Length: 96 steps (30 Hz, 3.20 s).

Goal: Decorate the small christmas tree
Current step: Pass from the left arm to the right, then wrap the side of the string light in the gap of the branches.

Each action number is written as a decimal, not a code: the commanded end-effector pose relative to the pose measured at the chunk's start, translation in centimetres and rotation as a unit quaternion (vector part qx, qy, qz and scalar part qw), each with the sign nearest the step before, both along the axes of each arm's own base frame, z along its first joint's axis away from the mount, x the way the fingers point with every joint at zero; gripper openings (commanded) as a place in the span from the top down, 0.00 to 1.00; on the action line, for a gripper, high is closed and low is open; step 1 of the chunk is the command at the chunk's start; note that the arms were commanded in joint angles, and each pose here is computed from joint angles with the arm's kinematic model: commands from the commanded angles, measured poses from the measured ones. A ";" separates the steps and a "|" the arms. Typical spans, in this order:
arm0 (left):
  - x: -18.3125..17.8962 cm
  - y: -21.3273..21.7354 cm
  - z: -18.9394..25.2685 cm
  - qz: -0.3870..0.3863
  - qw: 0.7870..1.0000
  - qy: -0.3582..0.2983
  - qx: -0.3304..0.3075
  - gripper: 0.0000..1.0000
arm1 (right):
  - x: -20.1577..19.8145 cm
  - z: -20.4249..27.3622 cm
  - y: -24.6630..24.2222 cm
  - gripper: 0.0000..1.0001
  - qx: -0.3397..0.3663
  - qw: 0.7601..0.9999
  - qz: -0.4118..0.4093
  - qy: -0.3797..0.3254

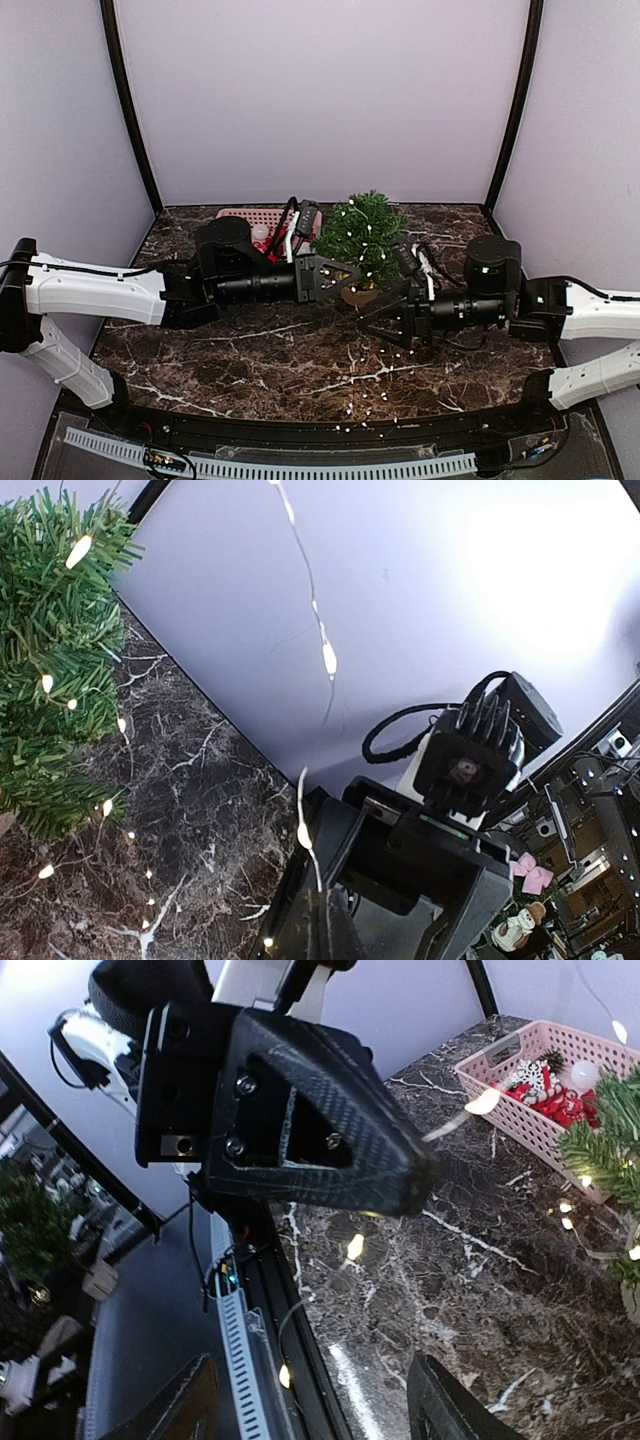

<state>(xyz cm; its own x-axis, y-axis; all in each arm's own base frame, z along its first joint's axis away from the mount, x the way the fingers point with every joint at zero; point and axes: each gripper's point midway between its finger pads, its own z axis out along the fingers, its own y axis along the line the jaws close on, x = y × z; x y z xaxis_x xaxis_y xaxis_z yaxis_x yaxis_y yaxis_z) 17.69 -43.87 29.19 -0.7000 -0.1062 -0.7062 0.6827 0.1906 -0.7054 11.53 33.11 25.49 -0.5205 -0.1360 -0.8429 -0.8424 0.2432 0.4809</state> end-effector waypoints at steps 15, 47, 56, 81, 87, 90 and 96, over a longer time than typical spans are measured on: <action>0.5 0.0 0.3 0.016 1.000 0.006 0.015 1.00 | 0.1 -3.2 2.1 0.82 -0.126 0.991 0.008 -0.050; 3.9 -1.2 -10.9 0.085 0.986 0.027 0.143 0.36 | 7.7 3.8 -15.3 1.00 0.037 0.914 -0.403 -0.020; 6.6 -2.1 -10.3 0.145 0.982 0.008 0.118 0.16 | 5.0 6.6 -13.0 1.00 0.100 0.948 -0.297 -0.055; 9.0 -1.1 -12.2 0.213 0.964 -0.003 0.160 0.64 | 4.4 12.4 -8.3 1.00 0.149 0.960 -0.208 -0.112; 8.9 -0.8 -12.2 0.214 0.963 -0.013 0.163 0.77 | 5.1 14.0 -6.4 1.00 0.150 0.961 -0.193 -0.129; 8.9 -0.9 -11.8 0.212 0.965 -0.020 0.156 0.72 | 5.6 14.4 -5.4 1.00 0.149 0.961 -0.191 -0.136; 9.1 -0.7 -11.6 0.218 0.963 -0.027 0.156 0.63 | 5.7 14.9 -4.0 1.00 0.152 0.963 -0.173 -0.143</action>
